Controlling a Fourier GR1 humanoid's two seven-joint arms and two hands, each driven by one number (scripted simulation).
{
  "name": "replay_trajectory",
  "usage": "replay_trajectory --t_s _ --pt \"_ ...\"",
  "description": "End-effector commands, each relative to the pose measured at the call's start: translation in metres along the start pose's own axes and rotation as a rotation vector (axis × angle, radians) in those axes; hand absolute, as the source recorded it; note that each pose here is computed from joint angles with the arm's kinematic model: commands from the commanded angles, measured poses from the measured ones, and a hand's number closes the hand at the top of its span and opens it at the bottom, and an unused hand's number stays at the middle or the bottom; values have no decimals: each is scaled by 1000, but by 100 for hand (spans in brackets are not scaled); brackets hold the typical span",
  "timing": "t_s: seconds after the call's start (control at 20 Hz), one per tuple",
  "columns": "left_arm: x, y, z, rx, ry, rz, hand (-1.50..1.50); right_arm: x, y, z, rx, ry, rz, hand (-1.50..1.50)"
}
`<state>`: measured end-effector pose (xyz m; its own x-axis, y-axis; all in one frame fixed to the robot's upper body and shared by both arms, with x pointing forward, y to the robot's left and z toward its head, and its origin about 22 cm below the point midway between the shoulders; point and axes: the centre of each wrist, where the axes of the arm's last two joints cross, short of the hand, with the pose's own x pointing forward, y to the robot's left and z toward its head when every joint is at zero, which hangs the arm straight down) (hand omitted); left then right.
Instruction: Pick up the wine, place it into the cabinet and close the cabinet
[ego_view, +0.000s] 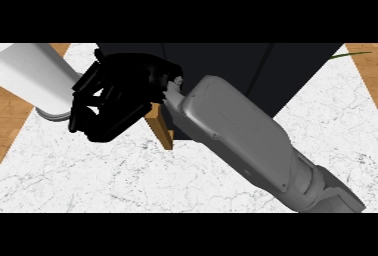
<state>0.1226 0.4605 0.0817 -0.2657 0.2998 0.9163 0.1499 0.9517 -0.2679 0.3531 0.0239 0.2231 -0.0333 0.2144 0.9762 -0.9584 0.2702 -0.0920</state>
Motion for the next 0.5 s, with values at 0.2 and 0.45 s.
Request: replay_trajectory --t_s 0.2,0.45 --pt "1 5 -3 -23 -46 30 -150 -26 -35 -4 89 -68 -128 150" --pt "6 8 -1 1 -38 25 -150 -36 -54 1 66 -82 -170 150"
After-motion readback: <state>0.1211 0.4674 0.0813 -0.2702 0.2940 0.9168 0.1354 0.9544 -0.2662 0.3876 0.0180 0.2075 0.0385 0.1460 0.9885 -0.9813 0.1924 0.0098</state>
